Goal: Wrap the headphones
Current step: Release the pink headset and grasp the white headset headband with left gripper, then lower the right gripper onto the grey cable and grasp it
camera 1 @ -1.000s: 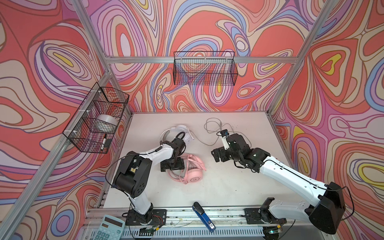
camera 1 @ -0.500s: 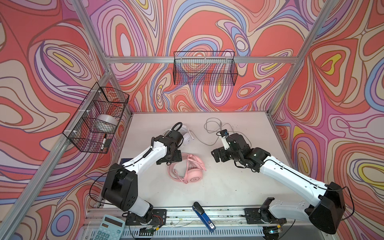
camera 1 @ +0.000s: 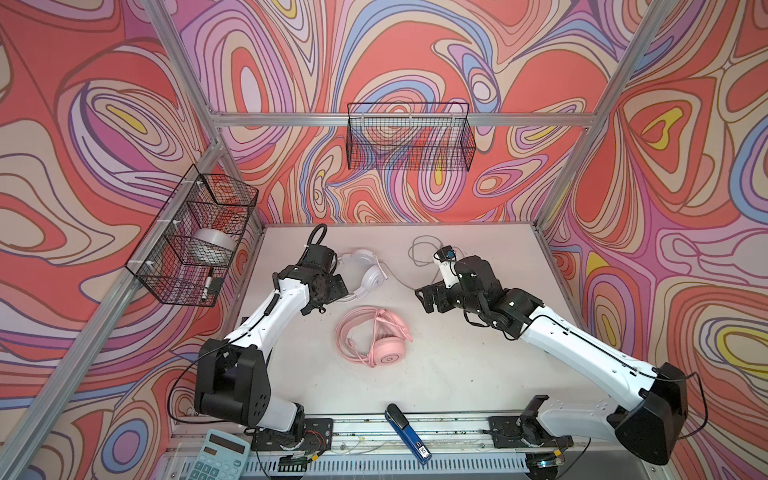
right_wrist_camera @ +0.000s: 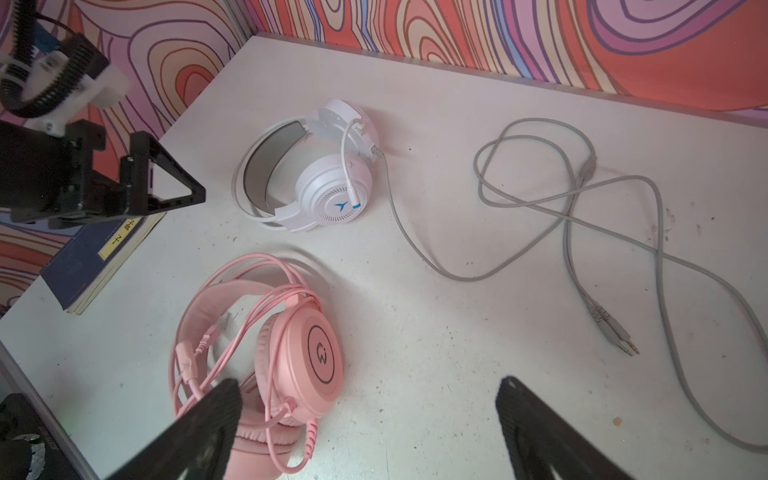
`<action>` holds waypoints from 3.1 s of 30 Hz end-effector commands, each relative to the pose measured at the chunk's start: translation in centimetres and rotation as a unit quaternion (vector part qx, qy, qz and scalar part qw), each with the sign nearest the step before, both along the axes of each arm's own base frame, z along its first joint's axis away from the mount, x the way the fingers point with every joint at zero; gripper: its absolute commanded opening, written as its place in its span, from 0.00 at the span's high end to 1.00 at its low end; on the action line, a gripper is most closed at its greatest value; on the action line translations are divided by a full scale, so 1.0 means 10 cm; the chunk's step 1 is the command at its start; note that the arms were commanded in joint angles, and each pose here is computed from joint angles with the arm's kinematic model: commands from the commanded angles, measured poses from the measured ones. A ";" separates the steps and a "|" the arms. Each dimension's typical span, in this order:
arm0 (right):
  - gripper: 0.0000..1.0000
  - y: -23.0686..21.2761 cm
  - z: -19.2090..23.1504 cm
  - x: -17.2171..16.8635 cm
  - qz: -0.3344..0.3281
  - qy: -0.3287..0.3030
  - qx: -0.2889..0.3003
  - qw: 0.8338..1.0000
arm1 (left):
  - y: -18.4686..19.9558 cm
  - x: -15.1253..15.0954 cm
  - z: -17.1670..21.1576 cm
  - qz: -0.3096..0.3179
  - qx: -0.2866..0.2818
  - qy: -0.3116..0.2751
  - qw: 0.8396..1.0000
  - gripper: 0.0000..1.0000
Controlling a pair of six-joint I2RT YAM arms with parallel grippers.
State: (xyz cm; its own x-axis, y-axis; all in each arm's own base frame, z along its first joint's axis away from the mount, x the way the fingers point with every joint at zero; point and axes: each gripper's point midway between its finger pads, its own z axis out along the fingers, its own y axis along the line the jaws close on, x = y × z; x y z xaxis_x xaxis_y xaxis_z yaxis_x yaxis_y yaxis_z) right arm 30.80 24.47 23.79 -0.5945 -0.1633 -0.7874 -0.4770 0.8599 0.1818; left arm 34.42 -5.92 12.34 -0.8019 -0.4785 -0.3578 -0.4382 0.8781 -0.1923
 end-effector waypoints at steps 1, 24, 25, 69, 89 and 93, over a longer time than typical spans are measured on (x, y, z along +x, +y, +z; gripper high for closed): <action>0.01 0.09 0.11 0.07 0.012 -0.011 0.011 1.000 | -0.03 0.26 -0.07 0.000 -0.040 -0.017 0.999 0.03; 0.02 0.13 -0.03 0.16 0.015 0.003 -0.019 1.000 | 0.16 0.88 -0.90 -0.005 -0.022 0.073 0.997 0.30; 0.01 0.14 -0.03 0.17 0.014 0.003 -0.019 1.000 | 0.18 0.88 -0.92 -0.005 -0.017 0.076 0.997 0.31; 0.02 -0.59 -0.34 0.14 -0.014 0.060 -0.071 0.996 | -0.15 1.23 0.27 -0.083 -0.087 -0.021 0.993 1.00; 0.10 -0.71 -0.55 1.01 0.008 0.101 0.011 0.995 | -0.16 0.59 1.23 -0.152 -0.074 -0.076 0.983 1.00; 0.18 -0.52 -0.66 1.21 0.018 0.135 0.055 0.989 | -0.19 0.54 1.30 -0.158 -0.082 -0.082 0.981 1.00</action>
State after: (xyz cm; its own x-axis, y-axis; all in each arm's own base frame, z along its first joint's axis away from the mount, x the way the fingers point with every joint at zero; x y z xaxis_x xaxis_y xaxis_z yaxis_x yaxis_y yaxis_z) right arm 41.41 17.40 16.26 -0.7845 -0.1539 -0.6007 -0.4108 0.8546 0.3175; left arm 41.00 -7.19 23.31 -0.8627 -0.2872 -0.4163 -0.1434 0.9282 -0.3432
